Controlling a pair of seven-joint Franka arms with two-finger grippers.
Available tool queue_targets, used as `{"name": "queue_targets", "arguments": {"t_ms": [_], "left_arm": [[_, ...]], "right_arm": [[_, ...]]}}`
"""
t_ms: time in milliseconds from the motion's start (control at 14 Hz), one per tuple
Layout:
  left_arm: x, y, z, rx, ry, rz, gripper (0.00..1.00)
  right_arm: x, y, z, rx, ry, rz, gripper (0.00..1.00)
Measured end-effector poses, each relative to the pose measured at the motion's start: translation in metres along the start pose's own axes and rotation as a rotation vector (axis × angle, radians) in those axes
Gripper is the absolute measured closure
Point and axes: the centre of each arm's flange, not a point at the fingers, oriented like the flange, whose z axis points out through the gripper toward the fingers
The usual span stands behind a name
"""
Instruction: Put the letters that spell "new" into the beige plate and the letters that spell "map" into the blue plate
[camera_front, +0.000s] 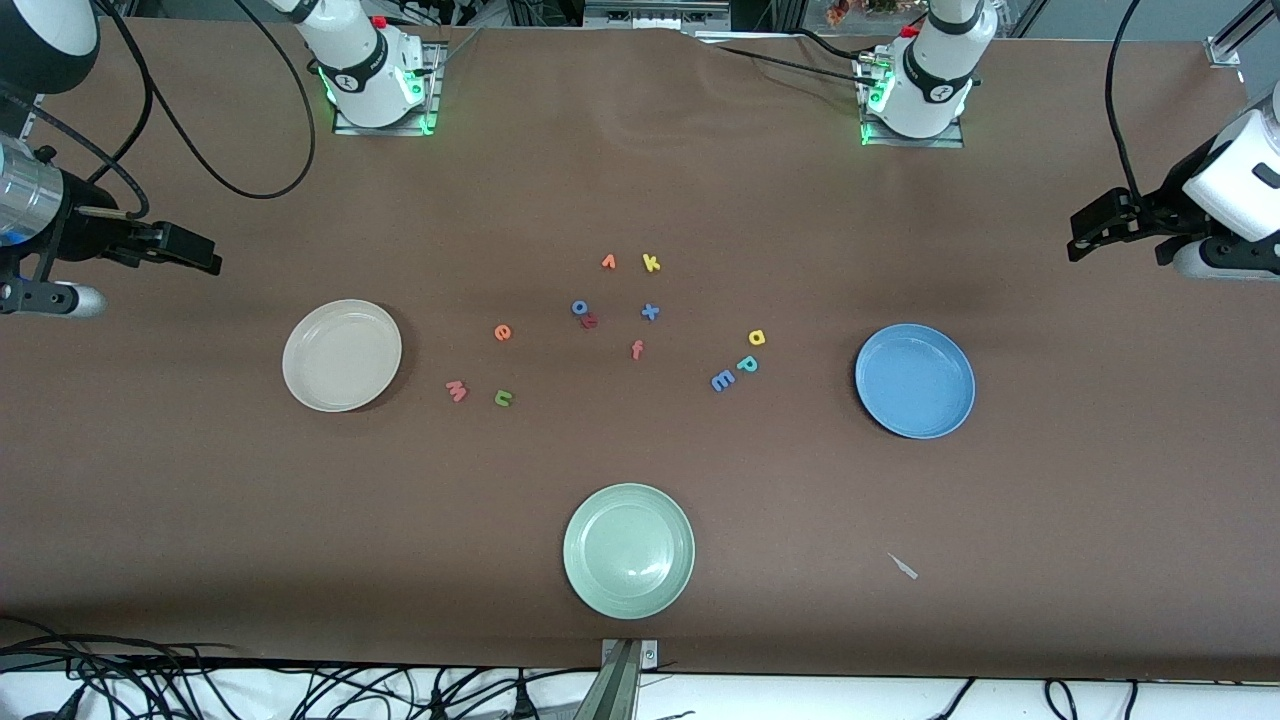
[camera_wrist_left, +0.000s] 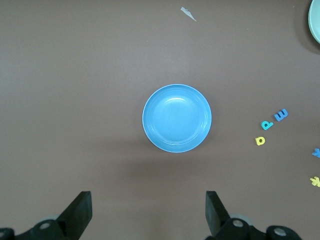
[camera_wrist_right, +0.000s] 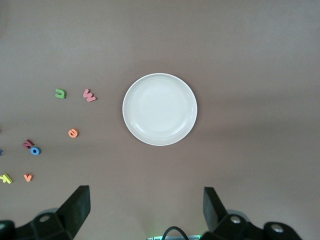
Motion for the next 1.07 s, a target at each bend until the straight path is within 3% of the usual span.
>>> {"name": "queue_targets", "arguments": {"t_ms": [1071], "left_arm": [[0.0000, 0.0000, 0.0000, 0.000, 0.000, 0.000, 0.00]], "right_arm": [[0.0001, 0.0001, 0.0036, -0.001, -0.008, 0.000, 0.00]]}}
